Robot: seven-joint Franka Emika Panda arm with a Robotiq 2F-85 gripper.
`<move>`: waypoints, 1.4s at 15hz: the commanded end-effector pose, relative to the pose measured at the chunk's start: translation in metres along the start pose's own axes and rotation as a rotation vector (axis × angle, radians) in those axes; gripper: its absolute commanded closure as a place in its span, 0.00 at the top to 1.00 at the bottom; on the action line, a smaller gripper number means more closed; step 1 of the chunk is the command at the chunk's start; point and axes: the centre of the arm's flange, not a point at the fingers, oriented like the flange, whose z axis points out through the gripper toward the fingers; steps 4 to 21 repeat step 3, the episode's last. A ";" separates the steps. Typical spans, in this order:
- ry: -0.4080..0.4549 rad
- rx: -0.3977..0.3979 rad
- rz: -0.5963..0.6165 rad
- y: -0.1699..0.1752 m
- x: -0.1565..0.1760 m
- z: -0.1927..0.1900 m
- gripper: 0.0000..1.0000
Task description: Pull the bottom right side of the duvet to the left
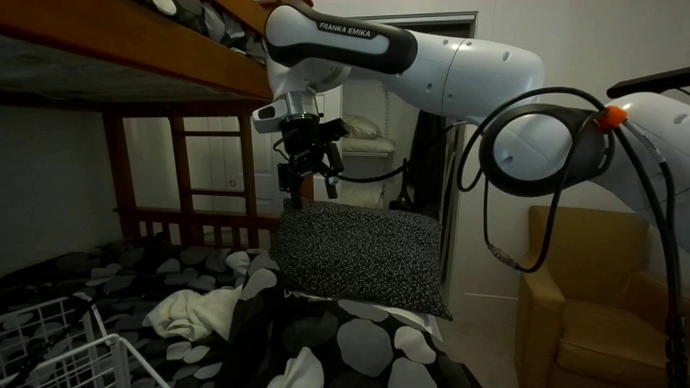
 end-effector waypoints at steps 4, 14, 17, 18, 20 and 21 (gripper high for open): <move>0.038 0.019 0.136 -0.006 -0.018 -0.004 1.00; 0.038 0.019 0.136 -0.006 -0.018 -0.004 1.00; 0.038 0.019 0.136 -0.006 -0.018 -0.004 1.00; 0.038 0.019 0.136 -0.006 -0.018 -0.004 1.00; 0.038 0.019 0.136 -0.006 -0.018 -0.004 1.00; 0.038 0.019 0.136 -0.006 -0.018 -0.004 1.00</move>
